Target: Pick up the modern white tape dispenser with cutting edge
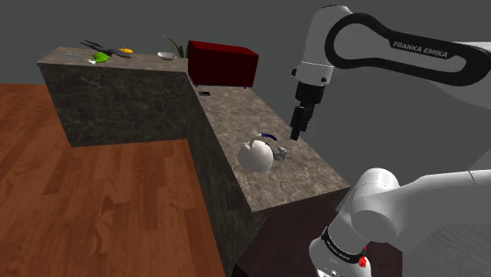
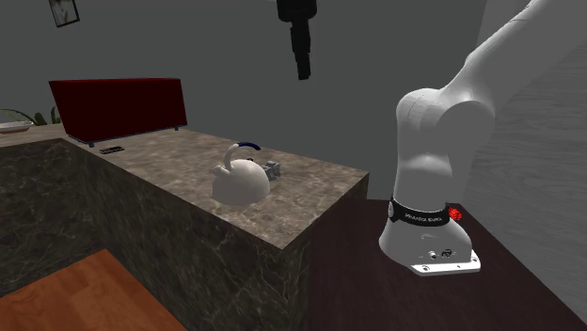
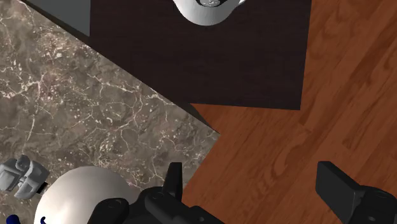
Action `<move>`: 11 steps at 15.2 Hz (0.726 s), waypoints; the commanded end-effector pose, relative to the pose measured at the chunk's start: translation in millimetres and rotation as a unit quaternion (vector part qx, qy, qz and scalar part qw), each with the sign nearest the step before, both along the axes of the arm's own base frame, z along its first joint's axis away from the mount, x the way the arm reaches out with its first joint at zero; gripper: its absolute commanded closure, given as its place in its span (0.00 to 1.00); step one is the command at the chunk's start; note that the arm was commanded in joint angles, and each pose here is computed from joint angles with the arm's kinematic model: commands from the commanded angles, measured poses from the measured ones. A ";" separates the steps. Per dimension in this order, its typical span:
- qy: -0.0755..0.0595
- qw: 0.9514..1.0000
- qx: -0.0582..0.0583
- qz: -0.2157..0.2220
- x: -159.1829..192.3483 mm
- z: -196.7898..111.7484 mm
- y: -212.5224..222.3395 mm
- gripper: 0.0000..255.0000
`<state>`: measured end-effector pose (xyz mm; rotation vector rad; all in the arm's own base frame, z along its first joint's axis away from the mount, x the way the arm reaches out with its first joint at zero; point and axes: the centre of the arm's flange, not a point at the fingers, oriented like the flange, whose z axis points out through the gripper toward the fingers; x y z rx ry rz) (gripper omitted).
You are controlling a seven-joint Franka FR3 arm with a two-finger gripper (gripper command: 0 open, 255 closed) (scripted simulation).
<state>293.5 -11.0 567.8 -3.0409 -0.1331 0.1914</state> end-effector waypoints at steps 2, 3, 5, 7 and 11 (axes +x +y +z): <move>0.000 1.000 -0.002 0.008 1.2 -8.9 -8.7 0.00; 0.000 1.000 -0.004 0.016 2.4 -17.7 -17.4 0.00; 0.000 0.999 -0.009 0.031 5.4 -35.2 -34.8 0.00; 0.000 0.999 -0.013 0.047 9.0 -52.6 -52.3 0.00; 0.000 0.997 -0.022 0.078 17.7 -86.9 -87.4 0.00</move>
